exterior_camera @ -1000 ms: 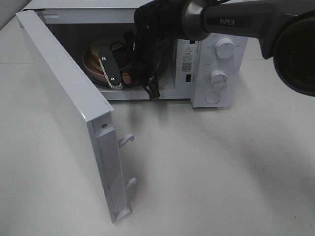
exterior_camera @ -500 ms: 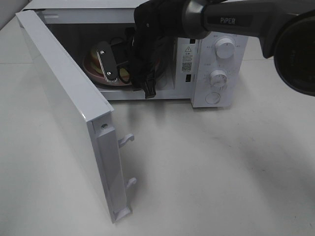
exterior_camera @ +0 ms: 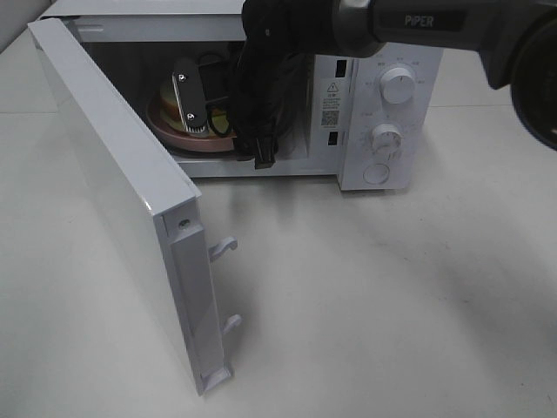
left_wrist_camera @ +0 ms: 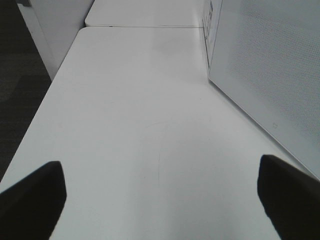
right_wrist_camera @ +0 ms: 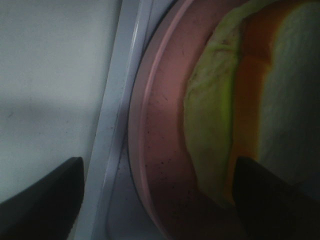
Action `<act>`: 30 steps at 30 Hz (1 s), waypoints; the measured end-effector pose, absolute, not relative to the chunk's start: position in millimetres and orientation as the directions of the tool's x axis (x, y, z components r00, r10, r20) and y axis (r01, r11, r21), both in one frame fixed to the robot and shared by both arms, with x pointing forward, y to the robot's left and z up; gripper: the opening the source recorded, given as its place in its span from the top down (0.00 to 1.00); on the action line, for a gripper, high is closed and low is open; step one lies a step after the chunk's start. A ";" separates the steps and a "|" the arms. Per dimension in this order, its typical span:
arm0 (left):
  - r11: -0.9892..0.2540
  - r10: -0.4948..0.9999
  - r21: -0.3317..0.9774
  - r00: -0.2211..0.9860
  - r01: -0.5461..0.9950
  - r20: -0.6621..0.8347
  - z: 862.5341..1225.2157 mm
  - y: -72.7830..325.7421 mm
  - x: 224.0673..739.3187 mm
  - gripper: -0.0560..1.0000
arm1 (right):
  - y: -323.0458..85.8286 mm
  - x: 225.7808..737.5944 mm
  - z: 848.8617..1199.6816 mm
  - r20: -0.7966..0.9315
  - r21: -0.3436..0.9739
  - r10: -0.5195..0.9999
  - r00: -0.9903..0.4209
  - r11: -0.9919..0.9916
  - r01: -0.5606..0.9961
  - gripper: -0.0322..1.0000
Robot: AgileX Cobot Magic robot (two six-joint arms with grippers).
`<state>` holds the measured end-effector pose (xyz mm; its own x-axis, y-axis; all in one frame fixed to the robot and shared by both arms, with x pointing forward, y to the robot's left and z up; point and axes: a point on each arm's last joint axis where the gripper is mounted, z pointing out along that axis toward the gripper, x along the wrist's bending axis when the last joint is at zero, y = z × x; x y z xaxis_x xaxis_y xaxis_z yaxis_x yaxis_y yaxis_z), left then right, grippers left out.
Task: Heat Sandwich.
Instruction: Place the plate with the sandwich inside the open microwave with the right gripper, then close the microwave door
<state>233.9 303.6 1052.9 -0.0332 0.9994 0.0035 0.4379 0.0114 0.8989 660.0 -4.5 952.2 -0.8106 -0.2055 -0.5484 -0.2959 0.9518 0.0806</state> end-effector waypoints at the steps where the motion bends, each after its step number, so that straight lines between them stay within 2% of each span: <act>1: 0.011 0.999 0.899 -0.033 0.438 0.003 1052.9 303.6 233.9 0.03 | -4.5 660.0 952.2 -0.548 0.081 -0.206 -0.811 0.952 -0.296 0.21; 30: 0.011 0.999 0.899 -0.033 0.438 0.003 1052.9 303.6 233.9 0.03 | -60.7 580.7 974.3 -0.489 0.076 -0.215 -0.846 0.955 -0.286 0.23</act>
